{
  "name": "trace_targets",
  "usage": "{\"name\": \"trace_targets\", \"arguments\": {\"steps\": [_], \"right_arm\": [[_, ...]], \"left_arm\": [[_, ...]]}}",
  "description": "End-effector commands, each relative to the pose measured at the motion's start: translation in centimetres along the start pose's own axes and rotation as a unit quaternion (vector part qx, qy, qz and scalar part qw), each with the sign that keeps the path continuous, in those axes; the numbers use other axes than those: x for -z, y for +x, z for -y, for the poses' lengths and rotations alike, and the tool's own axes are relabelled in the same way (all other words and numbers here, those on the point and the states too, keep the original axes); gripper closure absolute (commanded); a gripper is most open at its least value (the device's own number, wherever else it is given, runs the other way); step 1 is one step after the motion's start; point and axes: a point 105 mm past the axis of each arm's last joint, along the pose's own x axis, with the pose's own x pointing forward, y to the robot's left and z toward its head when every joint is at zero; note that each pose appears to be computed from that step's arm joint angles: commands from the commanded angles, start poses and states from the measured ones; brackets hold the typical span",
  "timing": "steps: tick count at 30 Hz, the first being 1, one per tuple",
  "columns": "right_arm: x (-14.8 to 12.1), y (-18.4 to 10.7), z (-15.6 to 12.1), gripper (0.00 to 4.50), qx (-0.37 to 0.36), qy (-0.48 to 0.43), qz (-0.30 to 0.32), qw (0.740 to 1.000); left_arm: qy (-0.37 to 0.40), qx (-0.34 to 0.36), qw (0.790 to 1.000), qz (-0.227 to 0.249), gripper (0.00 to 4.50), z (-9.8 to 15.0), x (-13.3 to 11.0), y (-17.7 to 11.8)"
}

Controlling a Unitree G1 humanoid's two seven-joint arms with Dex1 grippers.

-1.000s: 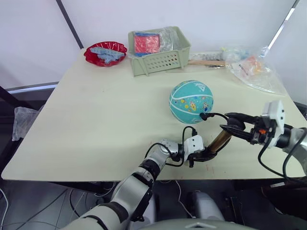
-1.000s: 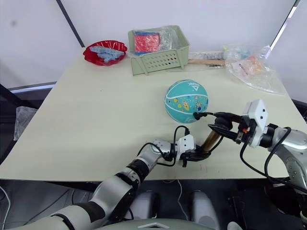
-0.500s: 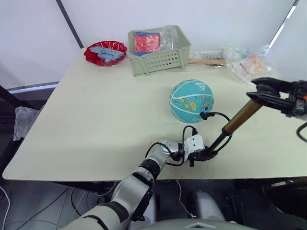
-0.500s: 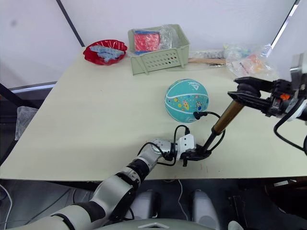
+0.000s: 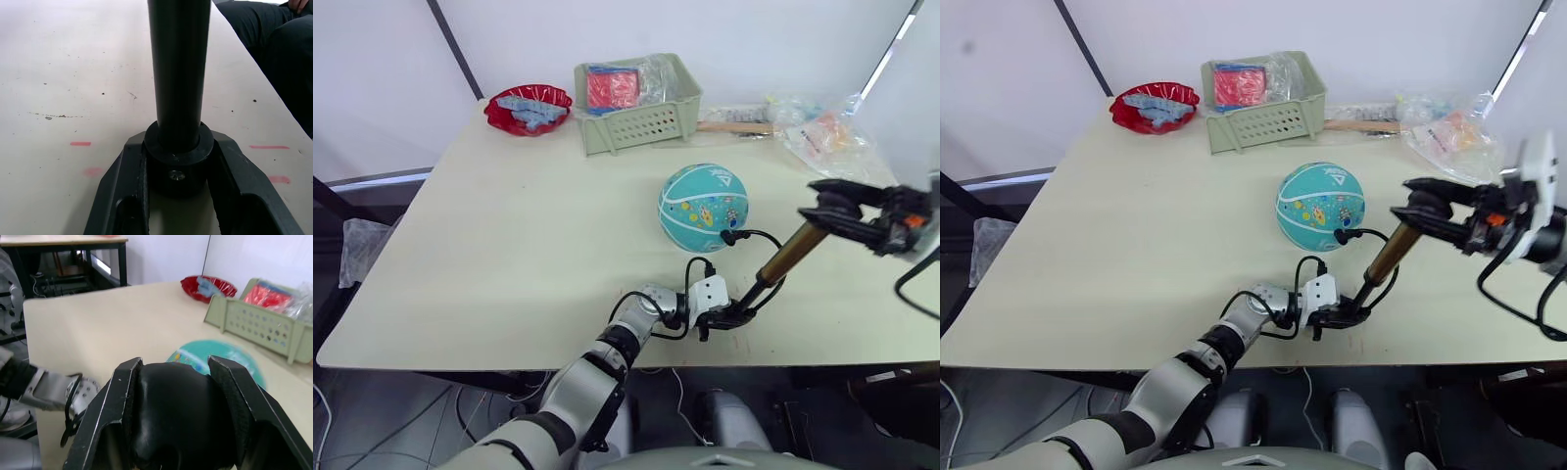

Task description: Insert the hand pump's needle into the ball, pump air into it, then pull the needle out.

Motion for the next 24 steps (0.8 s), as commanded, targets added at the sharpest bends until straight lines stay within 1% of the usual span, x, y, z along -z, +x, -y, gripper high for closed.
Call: {"name": "trace_targets", "arguments": {"steps": [1, 7, 11, 14, 17, 21, 24], "right_arm": [[3.8, 0.8, -1.1, 2.87, -0.013, 0.022, -0.043, 0.999], [7.4, 1.6, -2.5, 2.87, -0.019, 0.037, -0.053, 0.998], [10.7, 2.3, -3.8, 2.87, -0.021, 0.043, -0.077, 0.996], [11.6, 2.5, -4.2, 2.87, -0.017, 0.042, -0.080, 0.996], [11.7, 2.5, -4.1, 2.87, -0.009, 0.038, -0.078, 0.996], [10.9, 2.2, -3.7, 2.87, -0.003, 0.033, -0.071, 0.997], [8.0, 1.8, -2.7, 2.87, 0.003, 0.024, -0.032, 0.999]], "left_arm": [[-0.058, 0.004, 0.996, -0.063, 3.35, 1.6, 4.3, -1.0], [-0.058, 0.003, 0.996, -0.063, 3.35, 1.6, 4.3, -1.1], [-0.057, 0.003, 0.996, -0.064, 3.35, 1.5, 4.3, -1.2], [-0.057, 0.002, 0.996, -0.064, 3.35, 1.4, 4.3, -1.2], [-0.057, 0.002, 0.996, -0.064, 3.35, 1.4, 4.3, -1.2], [-0.057, 0.002, 0.996, -0.064, 3.35, 1.4, 4.3, -1.2], [-0.058, 0.004, 0.996, -0.065, 3.35, 1.5, 4.3, -1.2]]}}
